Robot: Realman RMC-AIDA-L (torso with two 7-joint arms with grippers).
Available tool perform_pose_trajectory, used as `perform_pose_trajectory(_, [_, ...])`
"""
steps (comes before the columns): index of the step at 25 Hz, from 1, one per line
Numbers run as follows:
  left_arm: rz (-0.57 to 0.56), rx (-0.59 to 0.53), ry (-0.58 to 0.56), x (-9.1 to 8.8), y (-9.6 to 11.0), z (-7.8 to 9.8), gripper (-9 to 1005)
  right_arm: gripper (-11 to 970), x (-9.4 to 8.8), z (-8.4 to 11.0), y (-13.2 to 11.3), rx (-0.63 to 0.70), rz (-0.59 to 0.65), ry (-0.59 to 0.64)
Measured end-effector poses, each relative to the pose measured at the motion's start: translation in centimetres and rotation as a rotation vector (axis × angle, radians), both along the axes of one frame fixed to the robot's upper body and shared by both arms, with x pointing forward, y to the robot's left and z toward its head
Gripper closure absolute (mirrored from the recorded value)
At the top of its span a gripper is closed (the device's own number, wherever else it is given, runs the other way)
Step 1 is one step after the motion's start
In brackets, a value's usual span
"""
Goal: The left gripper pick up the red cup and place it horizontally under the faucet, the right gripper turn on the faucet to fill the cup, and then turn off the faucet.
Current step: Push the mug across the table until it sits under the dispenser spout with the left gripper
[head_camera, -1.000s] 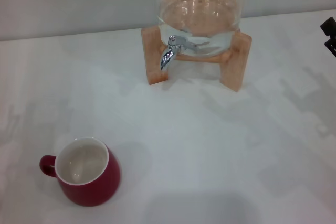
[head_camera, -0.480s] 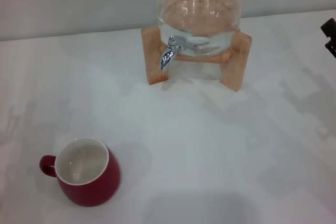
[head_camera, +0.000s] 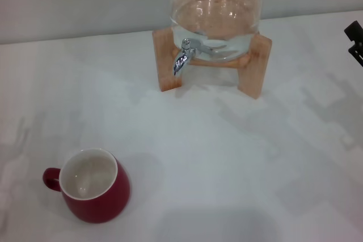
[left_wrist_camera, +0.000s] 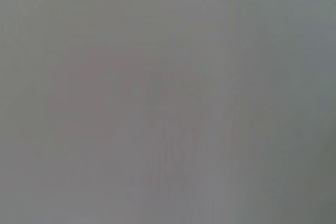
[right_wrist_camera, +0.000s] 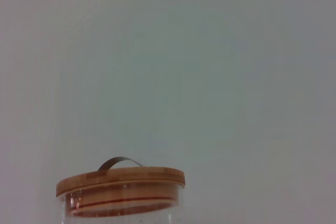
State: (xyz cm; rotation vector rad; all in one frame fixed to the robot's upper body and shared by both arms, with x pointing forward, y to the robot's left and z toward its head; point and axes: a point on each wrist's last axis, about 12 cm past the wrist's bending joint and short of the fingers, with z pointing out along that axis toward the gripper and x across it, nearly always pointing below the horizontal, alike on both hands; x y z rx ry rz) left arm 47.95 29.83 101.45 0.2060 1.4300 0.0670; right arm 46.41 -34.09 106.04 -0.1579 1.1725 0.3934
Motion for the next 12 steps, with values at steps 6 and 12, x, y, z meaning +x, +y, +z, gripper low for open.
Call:
perform_pose_trajectory(6, [0.001, -0.003, 0.017, -1.0, 0.0, -0.5, 125, 115, 0.0, 0.1, 0.1, -0.009, 0.002, -0.011])
perform_pose_trajectory(12, [0.021, -0.011, 0.043, -2.3, 0.5, -1.1, 125, 115, 0.1, 0.1, 0.5, -0.014, 0.027, -0.007])
